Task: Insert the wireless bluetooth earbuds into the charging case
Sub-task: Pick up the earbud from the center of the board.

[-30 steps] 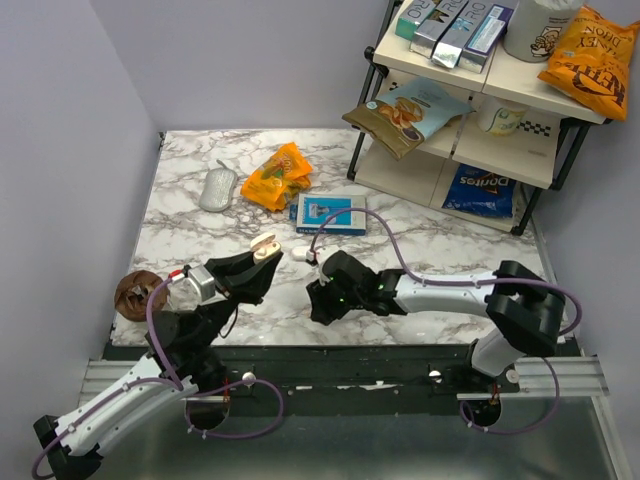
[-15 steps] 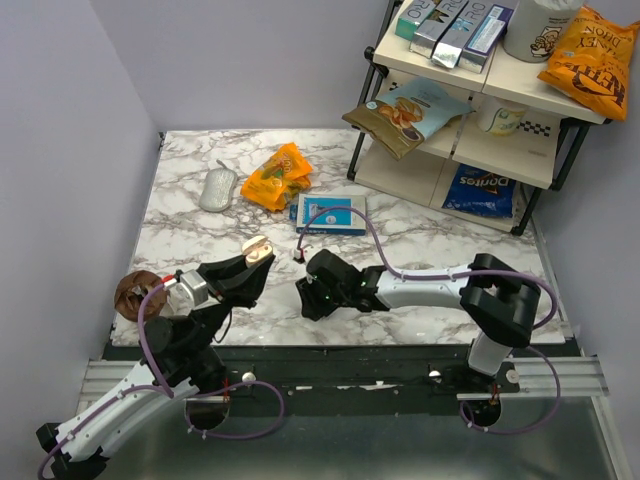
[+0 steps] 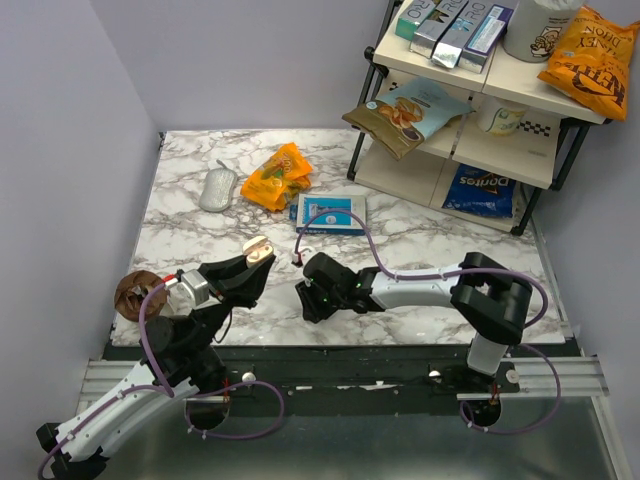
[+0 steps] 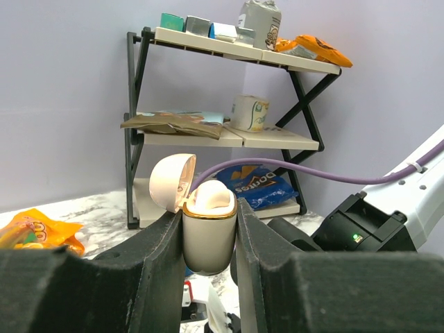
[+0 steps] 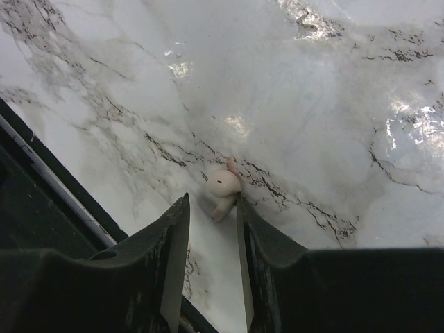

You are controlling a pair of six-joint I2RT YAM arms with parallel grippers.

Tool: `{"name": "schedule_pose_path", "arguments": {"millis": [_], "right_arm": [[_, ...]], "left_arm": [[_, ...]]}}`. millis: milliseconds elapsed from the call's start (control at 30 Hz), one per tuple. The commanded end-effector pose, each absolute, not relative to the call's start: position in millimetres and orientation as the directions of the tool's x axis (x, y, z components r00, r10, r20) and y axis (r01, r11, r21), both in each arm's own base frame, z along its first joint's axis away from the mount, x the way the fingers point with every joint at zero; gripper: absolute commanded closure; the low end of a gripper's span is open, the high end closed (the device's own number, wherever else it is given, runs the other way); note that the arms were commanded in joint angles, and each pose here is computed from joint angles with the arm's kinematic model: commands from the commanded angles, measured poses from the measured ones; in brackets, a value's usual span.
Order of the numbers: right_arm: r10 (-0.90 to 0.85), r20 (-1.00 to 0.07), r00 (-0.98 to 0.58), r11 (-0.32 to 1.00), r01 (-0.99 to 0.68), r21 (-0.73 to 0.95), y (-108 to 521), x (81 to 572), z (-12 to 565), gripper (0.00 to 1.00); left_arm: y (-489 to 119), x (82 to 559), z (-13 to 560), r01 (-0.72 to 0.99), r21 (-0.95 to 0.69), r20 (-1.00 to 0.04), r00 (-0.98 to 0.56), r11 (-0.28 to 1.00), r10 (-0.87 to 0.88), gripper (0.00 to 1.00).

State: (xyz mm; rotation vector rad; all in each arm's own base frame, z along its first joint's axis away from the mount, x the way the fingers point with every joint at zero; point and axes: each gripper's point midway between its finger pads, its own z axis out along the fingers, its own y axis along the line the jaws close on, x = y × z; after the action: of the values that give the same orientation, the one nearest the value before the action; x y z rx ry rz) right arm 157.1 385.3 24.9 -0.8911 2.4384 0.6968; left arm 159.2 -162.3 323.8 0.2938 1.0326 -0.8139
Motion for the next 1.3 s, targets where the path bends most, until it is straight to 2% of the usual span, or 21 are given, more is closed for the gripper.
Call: {"name": "schedule_pose_path", "arguments": {"millis": [0,133,367,533,833,1267], "right_arm": [[-0.466,-0.553,-0.691,0.672,-0.682,0.287,389,156,21,0.59],[-0.459,-0.551,-0.697,0.687,-0.672,0.277,388,159,20,0.58],[-0.444,-0.564,-0.696,0.711,-0.657,0.25,388,167,24,0.5],[-0.459,-0.556,-0.693,0.709,-0.663,0.241,389,167,20,0.51],[-0.481,-0.54,-0.691,0.699,-0.674,0.24,390,165,14,0.55],[-0.483,-0.523,-0.702,0.712,-0.663,0.233,385,163,9,0.71]], "left_arm": [[-161,161,320,0.709,-0.153,-0.853,0.257,0.688,-0.455,1.0],[-162,161,319,0.711,-0.155,-0.853,0.254,0.686,-0.456,1.0],[-162,161,320,0.712,-0.159,-0.852,0.251,0.684,-0.46,1.0],[-162,161,319,0.711,-0.16,-0.853,0.25,0.685,-0.459,1.0],[-162,161,319,0.713,-0.159,-0.853,0.248,0.683,-0.459,1.0],[-163,160,319,0.718,-0.158,-0.853,0.247,0.678,-0.459,1.0]]}}
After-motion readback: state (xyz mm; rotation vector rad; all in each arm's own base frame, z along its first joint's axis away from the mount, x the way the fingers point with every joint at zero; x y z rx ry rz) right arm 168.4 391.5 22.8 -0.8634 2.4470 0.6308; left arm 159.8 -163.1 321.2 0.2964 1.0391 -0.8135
